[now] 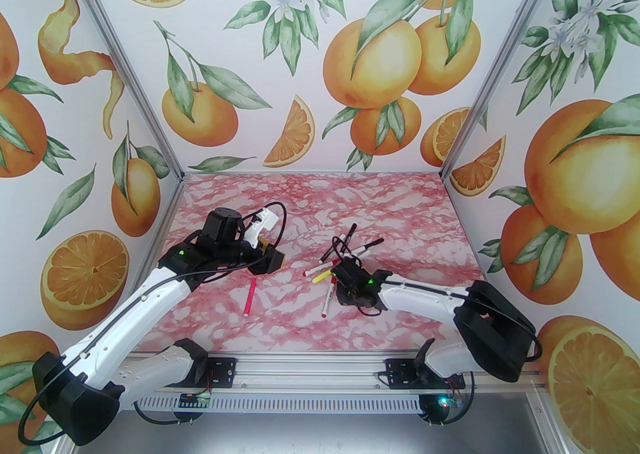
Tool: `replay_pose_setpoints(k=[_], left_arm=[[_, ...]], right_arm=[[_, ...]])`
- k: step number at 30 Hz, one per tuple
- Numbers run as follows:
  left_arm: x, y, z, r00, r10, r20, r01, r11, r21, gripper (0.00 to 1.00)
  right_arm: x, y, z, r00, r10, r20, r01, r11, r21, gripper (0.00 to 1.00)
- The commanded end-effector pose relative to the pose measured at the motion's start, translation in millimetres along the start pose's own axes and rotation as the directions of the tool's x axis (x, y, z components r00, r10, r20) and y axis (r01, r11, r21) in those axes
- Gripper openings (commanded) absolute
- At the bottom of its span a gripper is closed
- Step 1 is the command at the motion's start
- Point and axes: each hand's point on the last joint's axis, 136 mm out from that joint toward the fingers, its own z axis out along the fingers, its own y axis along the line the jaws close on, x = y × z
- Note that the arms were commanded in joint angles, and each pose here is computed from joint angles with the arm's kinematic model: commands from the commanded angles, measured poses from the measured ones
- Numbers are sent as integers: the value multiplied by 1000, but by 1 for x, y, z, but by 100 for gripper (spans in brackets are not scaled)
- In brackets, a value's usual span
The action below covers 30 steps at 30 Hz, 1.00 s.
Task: Open the pen caps
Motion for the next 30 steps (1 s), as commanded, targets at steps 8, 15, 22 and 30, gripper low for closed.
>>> replay_pose_setpoints(k=[8,15,22,30], left_arm=[[20,-11,43,989,29,-145,-30,999,-10,60],[36,-14,117,954,30,-299,-40,999,-28,58],[9,-4,184,939,54,-339,-71,997,-39,55],[-2,23,251,907,85,-412,-136,986,-96,52]], right_arm=[[-21,10,-66,981,17,195,19,983,-180,29],[-27,2,-131,938,40,344,66,954,-291,33],[-23,-3,-171,917,49,396,107,926,-363,36],[-17,-11,-178,913,43,407,116,927,-357,38]])
